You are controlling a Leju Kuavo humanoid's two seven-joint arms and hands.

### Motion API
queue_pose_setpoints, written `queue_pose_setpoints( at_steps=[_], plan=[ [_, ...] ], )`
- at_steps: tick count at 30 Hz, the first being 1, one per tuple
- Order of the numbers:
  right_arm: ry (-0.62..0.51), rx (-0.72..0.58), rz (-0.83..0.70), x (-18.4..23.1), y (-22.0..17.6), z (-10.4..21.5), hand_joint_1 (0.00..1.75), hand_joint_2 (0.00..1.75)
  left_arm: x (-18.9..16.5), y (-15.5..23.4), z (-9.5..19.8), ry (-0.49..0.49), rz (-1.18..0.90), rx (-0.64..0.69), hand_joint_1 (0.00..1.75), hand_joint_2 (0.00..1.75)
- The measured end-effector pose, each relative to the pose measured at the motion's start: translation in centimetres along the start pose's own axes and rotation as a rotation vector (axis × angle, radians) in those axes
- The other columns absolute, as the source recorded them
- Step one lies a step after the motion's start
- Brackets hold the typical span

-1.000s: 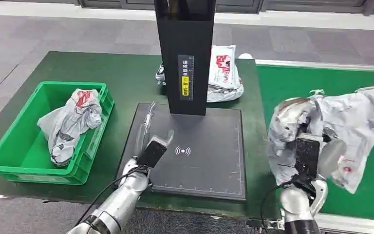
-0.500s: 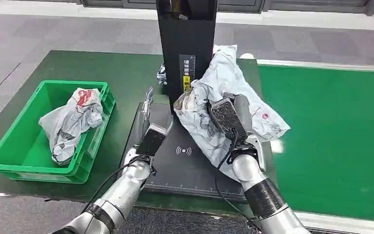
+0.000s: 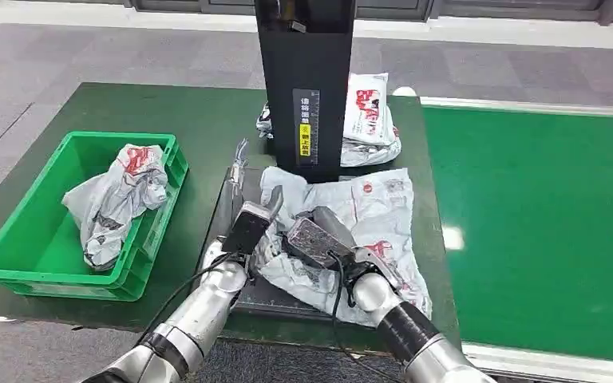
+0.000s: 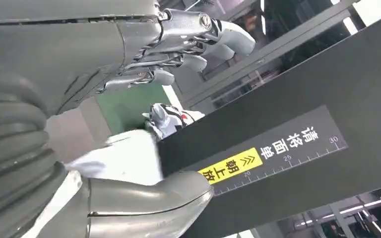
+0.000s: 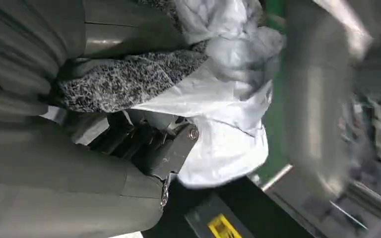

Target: Moved the parcel from conveyor to table for the left to box.

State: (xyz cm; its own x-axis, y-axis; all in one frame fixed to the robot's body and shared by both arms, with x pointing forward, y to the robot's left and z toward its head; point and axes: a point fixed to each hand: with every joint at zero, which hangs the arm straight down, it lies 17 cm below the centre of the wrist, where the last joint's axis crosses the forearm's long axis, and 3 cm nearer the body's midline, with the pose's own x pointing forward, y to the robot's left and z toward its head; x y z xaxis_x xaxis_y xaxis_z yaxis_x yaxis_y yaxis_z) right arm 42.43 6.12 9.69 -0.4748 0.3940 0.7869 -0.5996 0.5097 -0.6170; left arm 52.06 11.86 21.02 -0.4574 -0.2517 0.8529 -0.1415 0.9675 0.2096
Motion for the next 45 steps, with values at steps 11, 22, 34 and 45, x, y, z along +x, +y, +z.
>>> queue_pose_setpoints(
  at_steps=[11,22,34,45],
  plan=[
    [0.07,-0.024,0.001,-2.1,0.2,0.5,0.0,0.0,0.1,0.6,-0.1,-0.009,-0.008,0.03,0.0,0.0],
    [0.108,-0.302,0.037,-4.1,-4.2,2.8,0.0,0.0,0.8,2.6,-0.2,-0.072,-0.091,0.103,0.0,1.75],
    [0.046,-0.644,-0.147,-3.4,-12.0,6.4,0.0,0.0,1.1,-4.4,2.3,-0.123,-0.175,-0.191,0.0,1.75],
    [0.035,-0.682,-0.22,-3.8,-13.2,7.2,0.0,0.0,0.9,-6.8,3.8,-0.139,-0.198,-0.288,0.0,1.75]
  ],
)
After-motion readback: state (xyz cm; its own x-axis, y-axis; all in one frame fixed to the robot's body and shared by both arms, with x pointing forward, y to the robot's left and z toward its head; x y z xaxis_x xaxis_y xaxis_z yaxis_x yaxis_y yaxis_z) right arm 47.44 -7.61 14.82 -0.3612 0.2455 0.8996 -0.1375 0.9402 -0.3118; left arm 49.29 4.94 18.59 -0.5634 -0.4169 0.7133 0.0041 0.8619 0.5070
